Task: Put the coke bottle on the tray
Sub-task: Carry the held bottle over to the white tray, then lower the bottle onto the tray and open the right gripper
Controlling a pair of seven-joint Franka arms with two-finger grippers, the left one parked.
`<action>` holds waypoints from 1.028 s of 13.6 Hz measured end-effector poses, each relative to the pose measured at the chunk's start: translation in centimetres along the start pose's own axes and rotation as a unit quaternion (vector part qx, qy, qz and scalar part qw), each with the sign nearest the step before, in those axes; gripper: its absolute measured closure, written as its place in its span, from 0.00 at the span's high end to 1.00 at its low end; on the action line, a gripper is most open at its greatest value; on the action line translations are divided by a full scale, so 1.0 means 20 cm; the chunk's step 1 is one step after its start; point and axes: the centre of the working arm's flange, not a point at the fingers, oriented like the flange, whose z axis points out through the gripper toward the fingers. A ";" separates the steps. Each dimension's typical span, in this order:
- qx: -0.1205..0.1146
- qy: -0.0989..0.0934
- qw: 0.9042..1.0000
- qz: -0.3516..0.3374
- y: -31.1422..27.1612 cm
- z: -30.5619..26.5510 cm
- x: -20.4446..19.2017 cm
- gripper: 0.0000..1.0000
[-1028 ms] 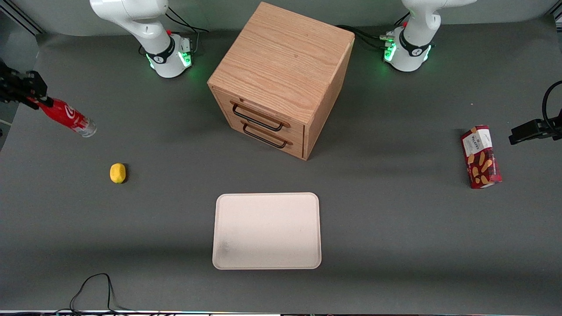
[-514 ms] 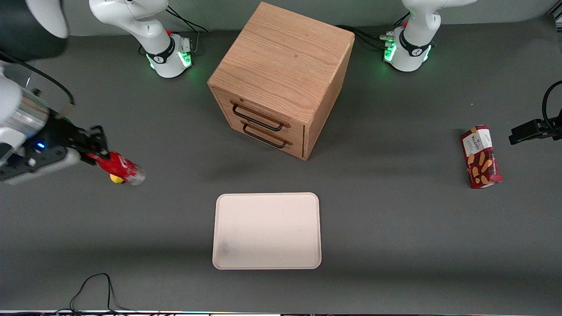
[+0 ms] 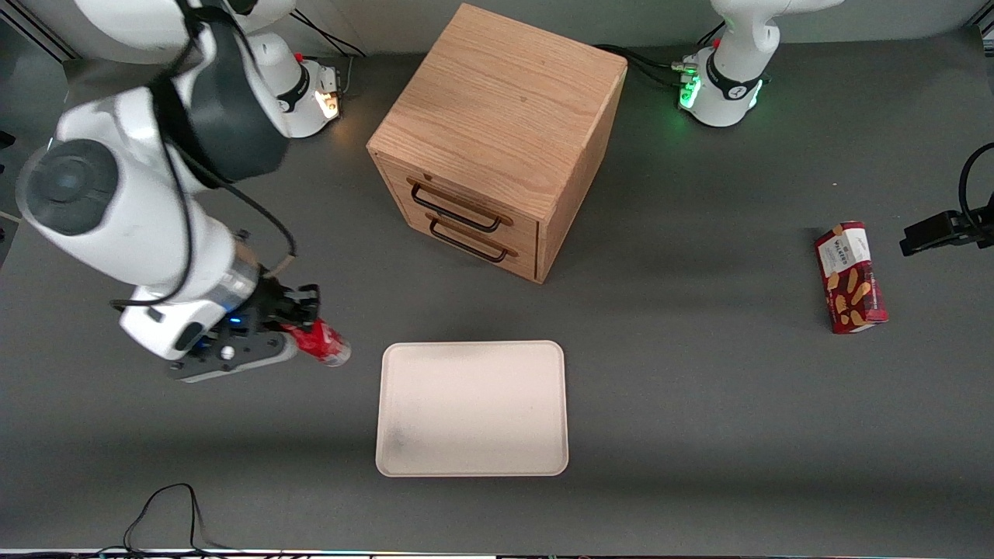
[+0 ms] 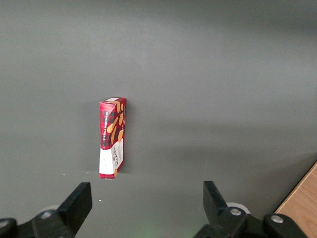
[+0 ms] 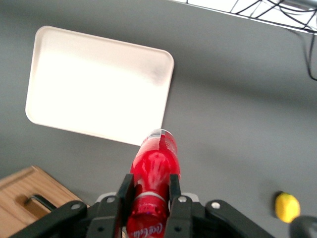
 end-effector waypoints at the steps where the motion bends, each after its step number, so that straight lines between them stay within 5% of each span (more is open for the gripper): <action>1: 0.000 0.006 1.000 0.003 -0.05 0.04 0.02 0.33; 6: 0.002 0.041 0.999 0.003 -0.09 0.24 0.15 0.33; 14: -0.003 0.054 0.999 0.000 -0.14 0.81 0.30 0.33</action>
